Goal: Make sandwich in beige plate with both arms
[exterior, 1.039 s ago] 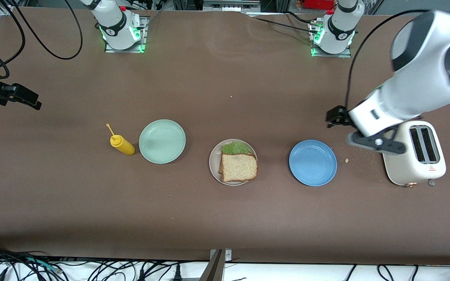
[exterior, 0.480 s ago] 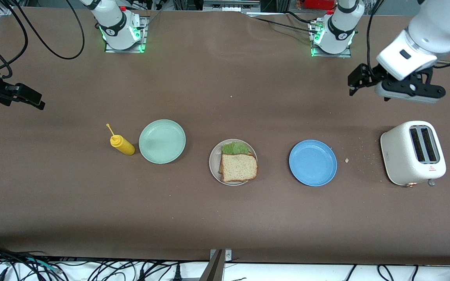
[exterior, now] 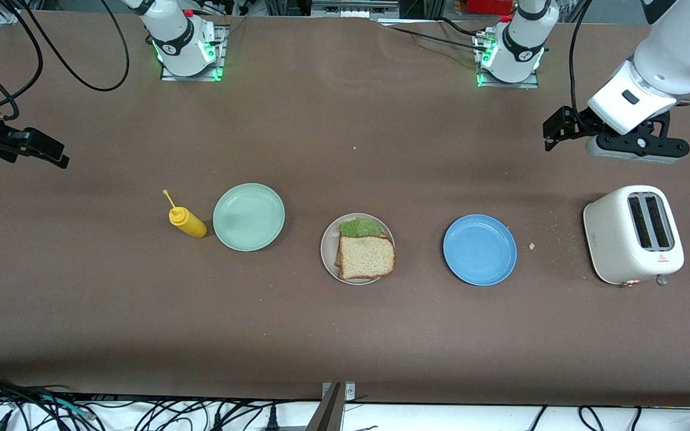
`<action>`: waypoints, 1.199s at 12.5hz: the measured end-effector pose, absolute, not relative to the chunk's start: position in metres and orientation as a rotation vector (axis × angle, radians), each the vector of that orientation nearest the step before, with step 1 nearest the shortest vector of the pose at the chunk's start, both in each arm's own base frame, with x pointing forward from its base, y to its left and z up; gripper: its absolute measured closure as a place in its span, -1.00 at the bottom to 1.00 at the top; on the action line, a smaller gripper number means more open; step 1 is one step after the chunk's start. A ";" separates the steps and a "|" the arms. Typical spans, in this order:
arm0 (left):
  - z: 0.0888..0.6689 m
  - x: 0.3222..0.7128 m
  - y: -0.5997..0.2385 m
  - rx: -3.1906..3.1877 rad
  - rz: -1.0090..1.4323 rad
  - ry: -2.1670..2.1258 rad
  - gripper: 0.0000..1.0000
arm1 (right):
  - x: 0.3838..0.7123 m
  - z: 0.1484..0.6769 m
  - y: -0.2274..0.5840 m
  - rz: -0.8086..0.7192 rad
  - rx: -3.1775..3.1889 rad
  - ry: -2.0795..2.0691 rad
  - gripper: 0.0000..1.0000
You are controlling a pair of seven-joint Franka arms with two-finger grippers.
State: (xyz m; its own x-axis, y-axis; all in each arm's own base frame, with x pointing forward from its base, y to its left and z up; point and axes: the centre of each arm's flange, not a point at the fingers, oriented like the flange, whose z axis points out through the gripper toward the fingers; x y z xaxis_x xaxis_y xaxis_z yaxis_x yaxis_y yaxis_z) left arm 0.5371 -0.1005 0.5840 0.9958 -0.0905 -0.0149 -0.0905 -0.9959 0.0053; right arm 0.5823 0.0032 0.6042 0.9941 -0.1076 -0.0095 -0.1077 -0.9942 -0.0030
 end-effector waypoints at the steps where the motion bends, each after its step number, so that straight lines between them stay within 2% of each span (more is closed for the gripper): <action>1: 0.584 0.537 -0.100 3.134 -0.024 -0.142 -1.00 | 0.582 0.604 0.003 0.015 -3.133 0.169 -1.00; 15: 0.591 0.546 -0.101 3.131 -0.007 -0.142 -1.00 | 0.582 0.604 0.003 0.015 -3.133 0.169 -1.00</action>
State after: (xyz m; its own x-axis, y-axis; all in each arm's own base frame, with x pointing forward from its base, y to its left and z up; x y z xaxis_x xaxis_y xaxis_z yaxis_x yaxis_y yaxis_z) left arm 0.5457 -0.1014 0.5911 0.9959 -0.0906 -0.0038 -0.0906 -0.9959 0.0078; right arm 0.5823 0.0032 0.6041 0.9941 -0.1076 -0.0096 -0.1076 -0.9942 -0.0030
